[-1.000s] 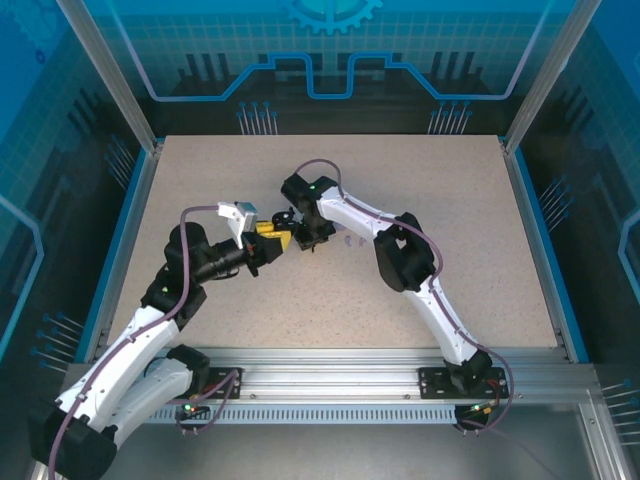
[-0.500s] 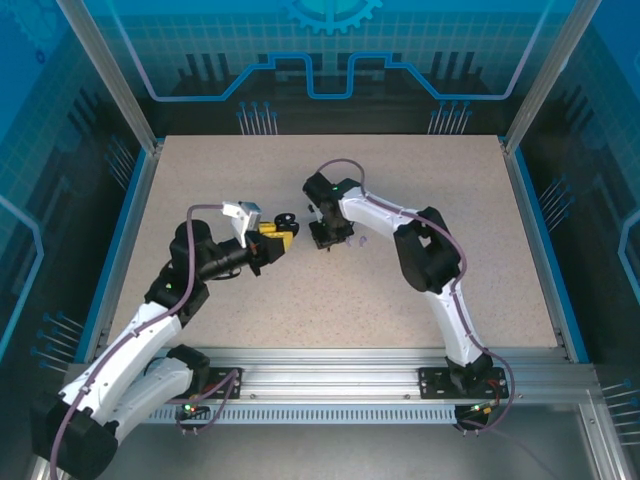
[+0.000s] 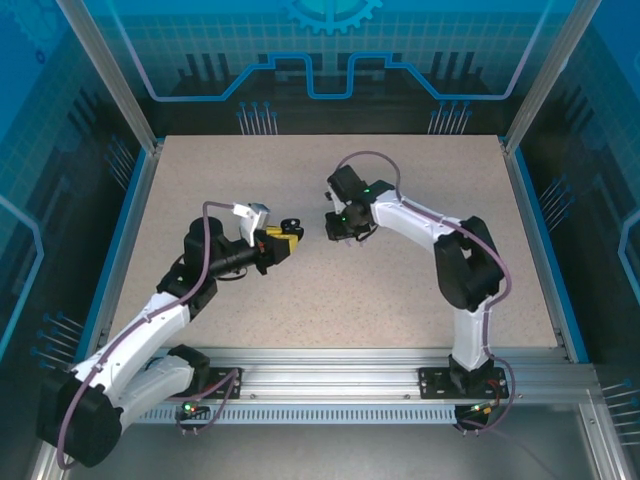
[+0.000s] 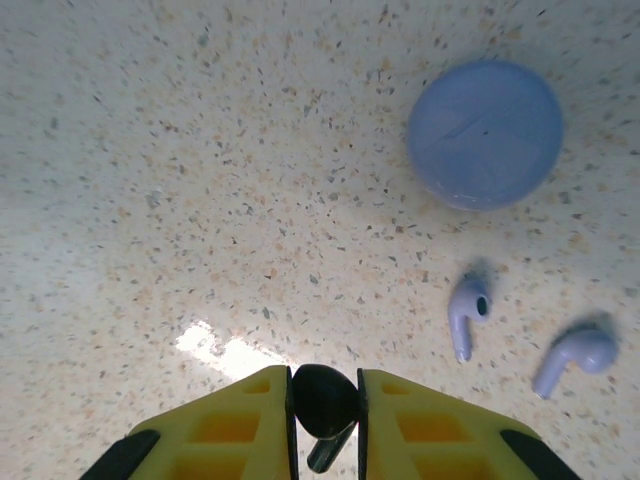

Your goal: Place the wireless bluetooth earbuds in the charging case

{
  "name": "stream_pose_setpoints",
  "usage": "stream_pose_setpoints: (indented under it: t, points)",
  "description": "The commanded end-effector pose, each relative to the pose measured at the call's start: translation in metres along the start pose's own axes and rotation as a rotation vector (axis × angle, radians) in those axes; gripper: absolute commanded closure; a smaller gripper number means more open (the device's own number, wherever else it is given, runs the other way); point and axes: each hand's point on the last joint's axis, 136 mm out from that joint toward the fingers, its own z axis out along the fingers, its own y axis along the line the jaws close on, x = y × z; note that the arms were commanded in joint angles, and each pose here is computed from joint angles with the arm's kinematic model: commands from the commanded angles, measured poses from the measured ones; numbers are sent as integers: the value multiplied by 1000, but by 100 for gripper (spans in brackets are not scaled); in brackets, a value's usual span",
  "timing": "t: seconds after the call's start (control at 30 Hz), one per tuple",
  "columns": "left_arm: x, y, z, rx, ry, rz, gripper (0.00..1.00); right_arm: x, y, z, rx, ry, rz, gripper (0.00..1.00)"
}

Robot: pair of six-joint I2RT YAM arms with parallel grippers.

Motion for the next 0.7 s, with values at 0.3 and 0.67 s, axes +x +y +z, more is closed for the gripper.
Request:
stream_pose_setpoints:
  t: [0.3, 0.67]
  points:
    - [-6, -4, 26, 56, -13, -14, 89, -21, 12, -107, -175, -283, 30, 79]
    - [-18, -15, 44, 130, -48, -29, 89, -19, 33, -190, -294, -471, -53, 78]
